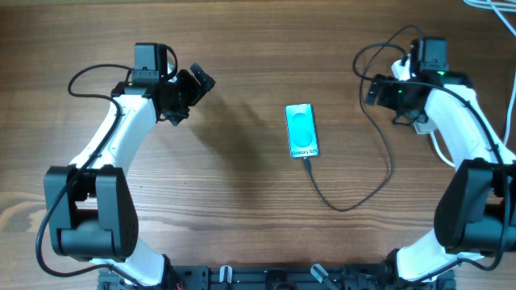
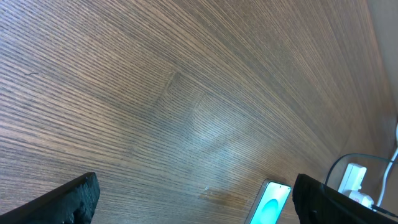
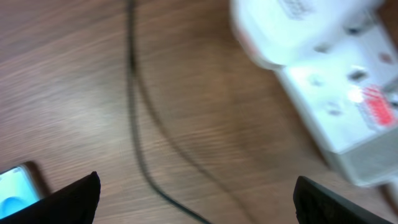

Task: Plug charger to phone and switch on socket
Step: 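Open the left gripper and lower the phone onto the table with the right, then move the right gripper to the white power strip's switch, then press the power strip's red switch down with the right gripper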

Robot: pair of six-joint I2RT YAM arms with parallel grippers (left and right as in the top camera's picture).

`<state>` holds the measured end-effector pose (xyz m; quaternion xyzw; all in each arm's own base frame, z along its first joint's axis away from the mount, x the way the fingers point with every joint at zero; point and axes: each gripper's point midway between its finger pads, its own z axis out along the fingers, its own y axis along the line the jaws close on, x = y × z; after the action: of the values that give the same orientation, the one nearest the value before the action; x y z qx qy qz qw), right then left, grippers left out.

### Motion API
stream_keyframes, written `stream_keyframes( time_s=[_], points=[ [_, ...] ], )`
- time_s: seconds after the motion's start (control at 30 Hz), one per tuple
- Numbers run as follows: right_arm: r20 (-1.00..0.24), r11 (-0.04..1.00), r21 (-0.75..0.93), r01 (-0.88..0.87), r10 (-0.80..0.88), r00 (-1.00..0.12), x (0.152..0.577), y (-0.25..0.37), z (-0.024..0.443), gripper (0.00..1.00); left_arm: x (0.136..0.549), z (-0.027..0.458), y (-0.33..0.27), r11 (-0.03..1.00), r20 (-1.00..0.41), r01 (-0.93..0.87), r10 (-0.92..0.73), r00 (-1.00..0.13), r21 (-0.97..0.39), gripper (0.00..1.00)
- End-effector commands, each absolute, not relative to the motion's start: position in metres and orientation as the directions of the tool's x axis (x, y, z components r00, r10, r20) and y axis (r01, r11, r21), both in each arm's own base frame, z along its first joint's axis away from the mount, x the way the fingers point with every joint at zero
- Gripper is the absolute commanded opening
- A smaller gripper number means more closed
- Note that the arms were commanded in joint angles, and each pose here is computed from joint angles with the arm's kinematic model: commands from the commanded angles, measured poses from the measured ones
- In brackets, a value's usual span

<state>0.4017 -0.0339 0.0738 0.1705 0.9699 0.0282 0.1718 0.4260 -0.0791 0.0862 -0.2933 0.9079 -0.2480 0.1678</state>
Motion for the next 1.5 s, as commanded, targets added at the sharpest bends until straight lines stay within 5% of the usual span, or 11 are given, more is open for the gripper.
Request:
stream_keyframes(
  time_s=[0.0,0.43,1.1,1.47],
  points=[
    [-0.316,0.907,0.029,0.419,0.406,-0.857,0.392,-0.074,0.07,1.0,0.427,0.093,-0.076,0.718,-0.191,-0.431,-0.608,-0.771,-0.546,1.0],
    [-0.37,0.735,-0.063,0.675,0.611,-0.7,0.361,-0.201,0.062,1.0,0.427,0.093,-0.076,0.718,-0.191,-0.431,-0.607,-0.771,-0.546,1.0],
    [-0.391,0.794,0.179,0.582,0.6,-0.698,0.428,-0.186,-0.012,1.0,0.427,0.093,-0.076,0.718,-0.191,-0.431,-0.608,-0.771,-0.546,1.0],
    [-0.497,0.781,0.261,0.567,0.612,-0.615,0.453,-0.209,0.01,1.0,0.427,0.093,-0.076,0.718,-0.191,-0.431,-0.608,-0.771,-0.546,1.0]
  ],
)
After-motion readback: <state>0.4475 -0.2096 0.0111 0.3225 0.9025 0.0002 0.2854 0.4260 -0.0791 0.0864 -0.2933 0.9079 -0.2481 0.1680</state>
